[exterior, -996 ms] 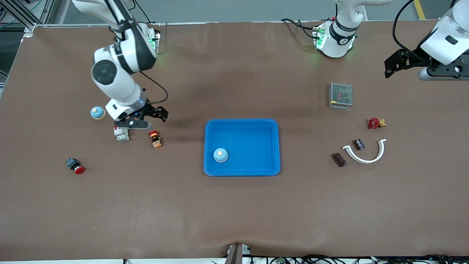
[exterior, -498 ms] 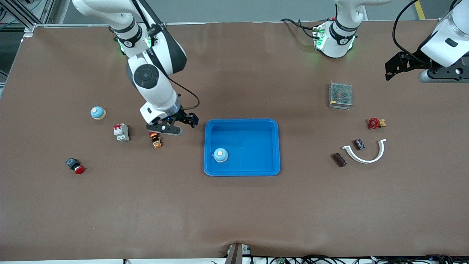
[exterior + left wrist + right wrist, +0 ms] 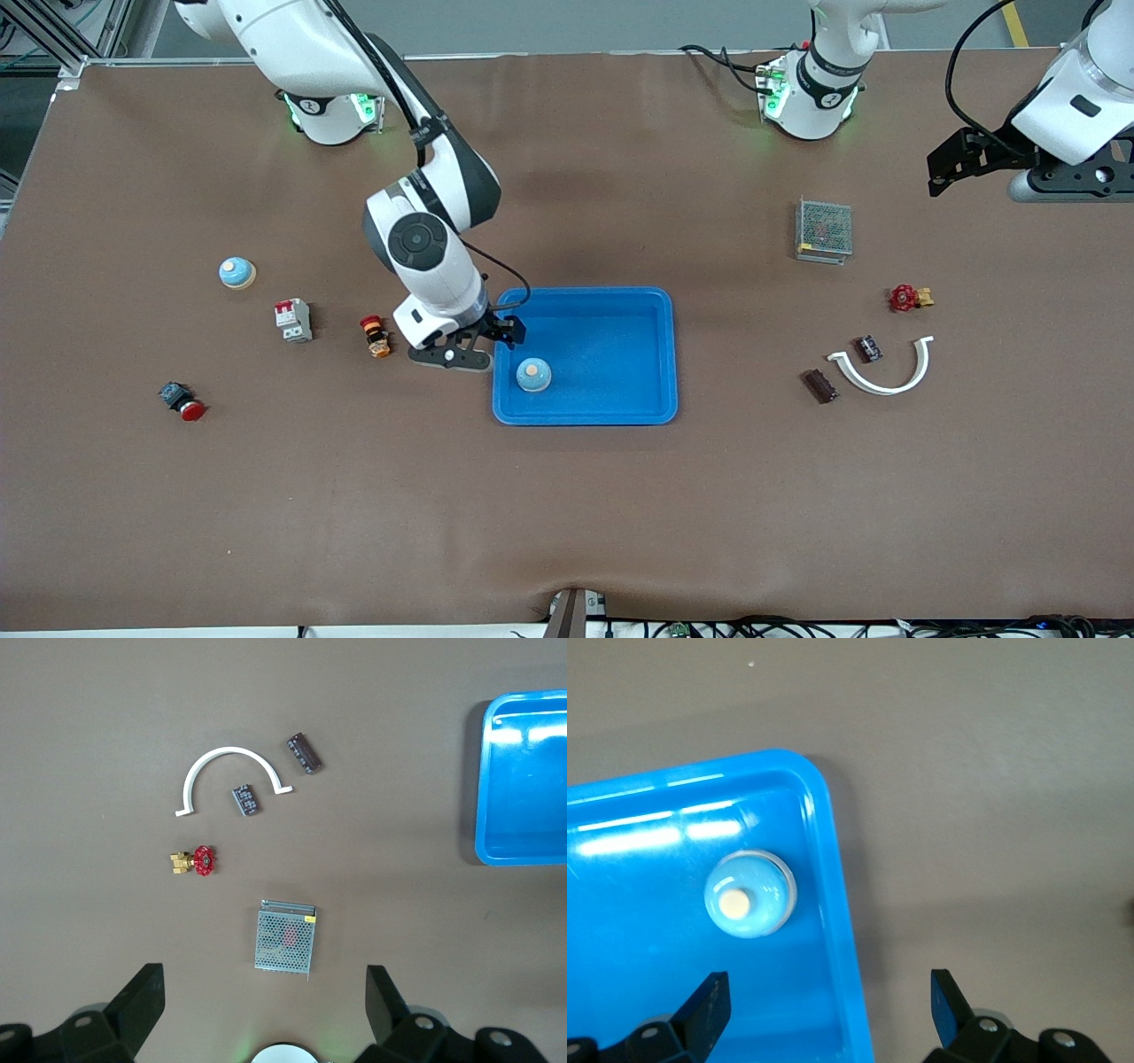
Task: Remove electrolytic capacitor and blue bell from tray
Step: 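Move the right gripper to the tray and grasp the second bell, then lift the second bell out of the tray with the right gripper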
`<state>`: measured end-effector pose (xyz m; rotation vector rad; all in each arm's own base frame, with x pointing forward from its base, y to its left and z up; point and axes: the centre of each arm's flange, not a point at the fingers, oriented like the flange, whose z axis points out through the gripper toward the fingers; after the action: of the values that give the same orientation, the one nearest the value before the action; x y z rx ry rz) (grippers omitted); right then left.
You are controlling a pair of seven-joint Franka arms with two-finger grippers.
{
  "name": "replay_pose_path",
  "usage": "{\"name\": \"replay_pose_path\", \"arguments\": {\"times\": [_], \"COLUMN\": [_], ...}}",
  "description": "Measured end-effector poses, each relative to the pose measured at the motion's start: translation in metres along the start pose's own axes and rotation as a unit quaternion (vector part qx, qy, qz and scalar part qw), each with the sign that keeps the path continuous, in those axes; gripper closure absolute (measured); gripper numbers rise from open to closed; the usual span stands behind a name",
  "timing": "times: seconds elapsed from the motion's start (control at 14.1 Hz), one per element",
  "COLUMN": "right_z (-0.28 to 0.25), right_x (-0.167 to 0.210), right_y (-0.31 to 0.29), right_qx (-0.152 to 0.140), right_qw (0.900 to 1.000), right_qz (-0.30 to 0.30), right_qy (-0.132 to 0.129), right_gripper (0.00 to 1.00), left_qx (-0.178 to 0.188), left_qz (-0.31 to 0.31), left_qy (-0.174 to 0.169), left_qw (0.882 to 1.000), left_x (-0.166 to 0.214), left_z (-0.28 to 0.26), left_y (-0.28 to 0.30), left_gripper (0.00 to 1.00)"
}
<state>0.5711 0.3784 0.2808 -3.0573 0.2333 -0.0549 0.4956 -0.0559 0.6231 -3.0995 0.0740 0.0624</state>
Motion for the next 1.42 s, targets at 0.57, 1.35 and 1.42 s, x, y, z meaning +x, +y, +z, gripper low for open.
{"name": "replay_pose_path", "arguments": {"times": [0.57,1.35,1.42], "right_z": [0.032,0.091,0.091], "right_x": [0.016,0.012,0.013], "right_y": [-0.047,-0.064,-0.065], "right_qx": [-0.008,-0.03,-0.029], "right_qw": [1.0,0.999,0.999], "right_qz": [-0.024,-0.039,-0.039], "right_qy": [-0.001,0.006,0.008], "right_gripper": [0.0,0.0,0.0], "left_qx": [-0.003,-0.004,-0.004], "left_qz": [-0.004,-0.007,-0.008], "left_qy": [0.01,0.019,0.019], "left_qw": [1.0,1.0,1.0], "left_x": [0.017,0.022,0.022], "left_z": [0.005,0.003,0.003], "left_y": [-0.004,-0.006,-0.007], "left_gripper": [0.0,0.0,0.0]}}
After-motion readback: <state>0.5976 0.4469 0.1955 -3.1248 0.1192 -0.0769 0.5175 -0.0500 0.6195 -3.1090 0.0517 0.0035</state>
